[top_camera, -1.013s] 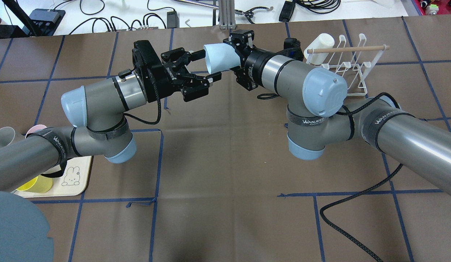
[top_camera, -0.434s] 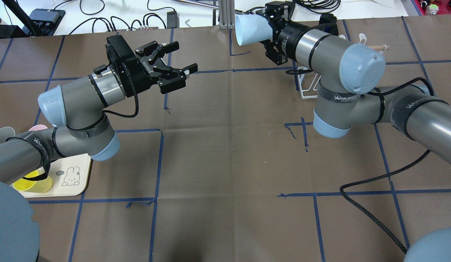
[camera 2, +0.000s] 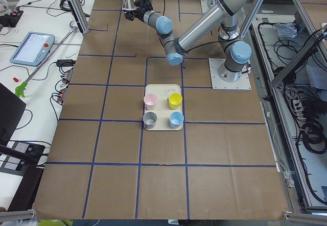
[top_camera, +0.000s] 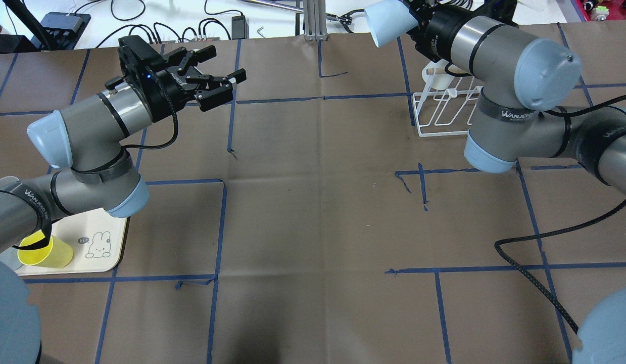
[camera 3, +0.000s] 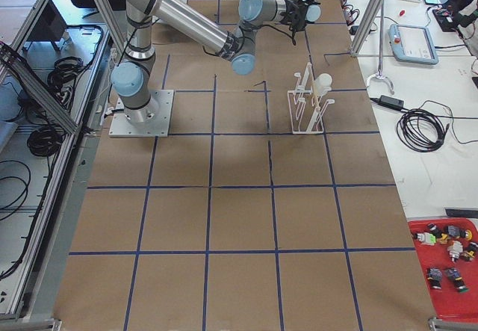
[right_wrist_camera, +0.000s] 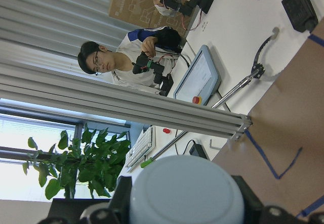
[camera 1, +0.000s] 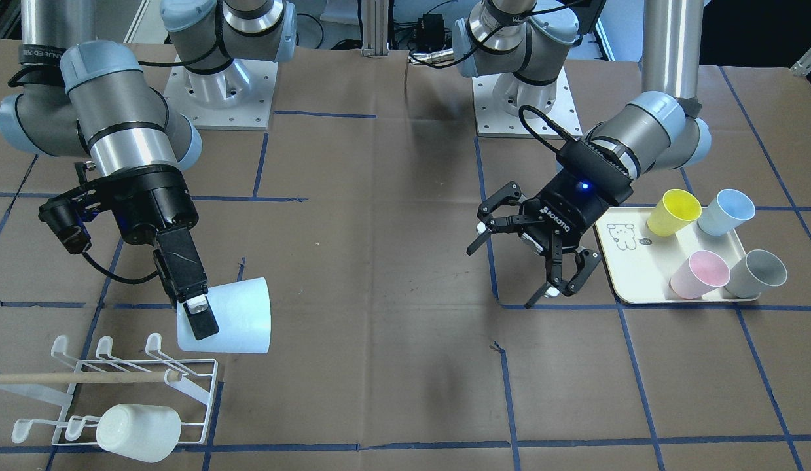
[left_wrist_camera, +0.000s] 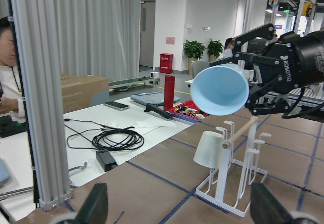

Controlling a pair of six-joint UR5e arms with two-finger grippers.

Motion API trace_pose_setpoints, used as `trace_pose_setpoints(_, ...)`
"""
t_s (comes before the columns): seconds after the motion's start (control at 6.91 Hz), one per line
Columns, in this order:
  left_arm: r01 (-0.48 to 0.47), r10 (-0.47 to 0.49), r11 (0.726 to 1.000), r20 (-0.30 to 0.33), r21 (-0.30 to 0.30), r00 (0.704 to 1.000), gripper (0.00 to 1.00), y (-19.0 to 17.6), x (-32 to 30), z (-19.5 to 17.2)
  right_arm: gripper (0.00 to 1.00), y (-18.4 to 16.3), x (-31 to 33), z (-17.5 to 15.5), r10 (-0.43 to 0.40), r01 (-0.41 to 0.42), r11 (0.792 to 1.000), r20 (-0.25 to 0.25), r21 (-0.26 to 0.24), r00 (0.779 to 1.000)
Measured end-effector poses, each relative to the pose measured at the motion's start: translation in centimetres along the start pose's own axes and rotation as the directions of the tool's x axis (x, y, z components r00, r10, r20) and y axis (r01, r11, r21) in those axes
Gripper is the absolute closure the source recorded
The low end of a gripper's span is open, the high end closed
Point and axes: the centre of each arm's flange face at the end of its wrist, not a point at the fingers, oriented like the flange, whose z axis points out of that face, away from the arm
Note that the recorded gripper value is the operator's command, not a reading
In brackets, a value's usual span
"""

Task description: Transfer IKEA cup to right arm and place on rack

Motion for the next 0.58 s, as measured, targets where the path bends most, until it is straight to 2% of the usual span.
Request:
trace_pose_setpoints(0.14,0.048,-0.043,0.997,0.081,-0.059,0.996,0.01,-1.8,-1.4,0.0,0.83,-1.2,0.7,-0.2,-0.182,0.183,0.982,-0.035,0.038,0.983)
trace_pose_setpoints(0.29,0.102,-0.082,0.987,0.152,-0.125,0.985,0.0,-4.2,-2.7,0.3,0.83,-2.7,1.5,-0.5,-0.337,0.342,0.938,-0.08,0.063,0.938)
trace_pose_setpoints(0.43,0.151,-0.108,0.969,0.216,-0.194,0.97,0.0,-7.0,-3.8,0.9,0.83,-4.7,2.7,-0.9,-0.446,0.457,0.887,-0.132,0.068,0.885)
trace_pose_setpoints(0.58,0.207,-0.128,0.939,0.279,-0.275,0.952,0.0,-9.6,-4.3,1.9,0.83,-7.3,4.4,-1.5,-0.532,0.55,0.834,-0.19,0.05,0.825)
